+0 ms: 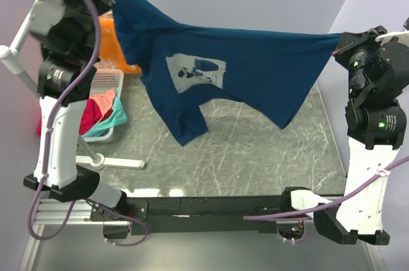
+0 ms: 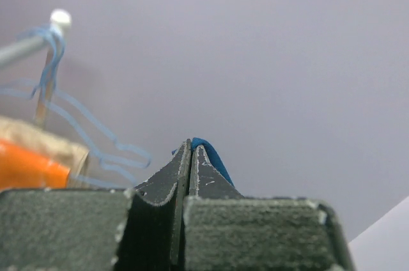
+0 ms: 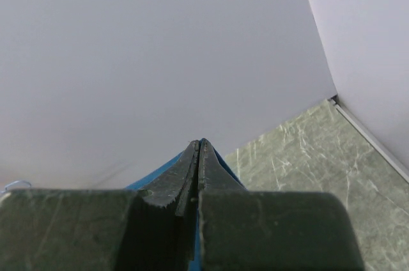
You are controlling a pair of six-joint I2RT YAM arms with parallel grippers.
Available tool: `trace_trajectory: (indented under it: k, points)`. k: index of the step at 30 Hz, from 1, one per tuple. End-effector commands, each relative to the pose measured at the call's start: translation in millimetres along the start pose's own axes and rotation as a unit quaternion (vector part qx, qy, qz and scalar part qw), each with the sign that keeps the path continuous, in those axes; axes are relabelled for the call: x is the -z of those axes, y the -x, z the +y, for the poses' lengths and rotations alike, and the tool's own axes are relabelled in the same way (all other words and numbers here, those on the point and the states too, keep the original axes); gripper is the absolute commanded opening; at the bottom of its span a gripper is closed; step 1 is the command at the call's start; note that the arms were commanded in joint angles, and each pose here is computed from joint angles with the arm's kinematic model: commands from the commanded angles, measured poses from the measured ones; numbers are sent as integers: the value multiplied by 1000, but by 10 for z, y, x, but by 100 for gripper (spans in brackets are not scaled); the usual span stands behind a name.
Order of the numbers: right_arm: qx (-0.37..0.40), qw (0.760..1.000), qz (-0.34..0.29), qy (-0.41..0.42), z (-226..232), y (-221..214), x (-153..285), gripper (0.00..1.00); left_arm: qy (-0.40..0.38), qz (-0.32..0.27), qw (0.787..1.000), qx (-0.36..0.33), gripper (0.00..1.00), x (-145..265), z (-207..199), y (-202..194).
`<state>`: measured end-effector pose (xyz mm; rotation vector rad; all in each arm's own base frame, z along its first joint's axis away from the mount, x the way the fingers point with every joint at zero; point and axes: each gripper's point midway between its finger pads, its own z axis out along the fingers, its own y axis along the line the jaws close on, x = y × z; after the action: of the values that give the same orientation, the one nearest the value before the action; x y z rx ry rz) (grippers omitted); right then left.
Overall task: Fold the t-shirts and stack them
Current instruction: Flatten the tshirt out
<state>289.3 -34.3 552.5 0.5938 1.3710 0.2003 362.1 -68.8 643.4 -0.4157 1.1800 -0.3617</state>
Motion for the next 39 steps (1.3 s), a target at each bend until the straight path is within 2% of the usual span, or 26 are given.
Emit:
trace_trajectory:
  k: [1,3,10,15,20,26,31,39]
  points:
    - [-1,999,-32,23,75,162,115,0,-74,-117,990,39,1,363,-277,985]
    - [-2,999,-39,34,101,198,178,0,-86,-119,988,41,1,443,-291,1015]
    - [-9,994,-88,69,170,536,691,0,-115,-151,980,51,1,1049,-220,1487]
    - [-20,989,-114,97,257,727,952,0,-114,-150,981,44,1,1209,-150,1541]
    - [-19,989,-115,91,279,751,844,0,-80,-133,987,32,1,977,-98,1371]
    - [-16,995,-85,50,190,525,391,0,4,-84,996,-10,1,365,67,770]
    - [-13,997,-71,34,171,413,129,0,31,-61,997,-37,1,25,117,384]
    - [-10,996,-82,30,183,488,105,0,31,-80,996,-38,1,-46,65,487]
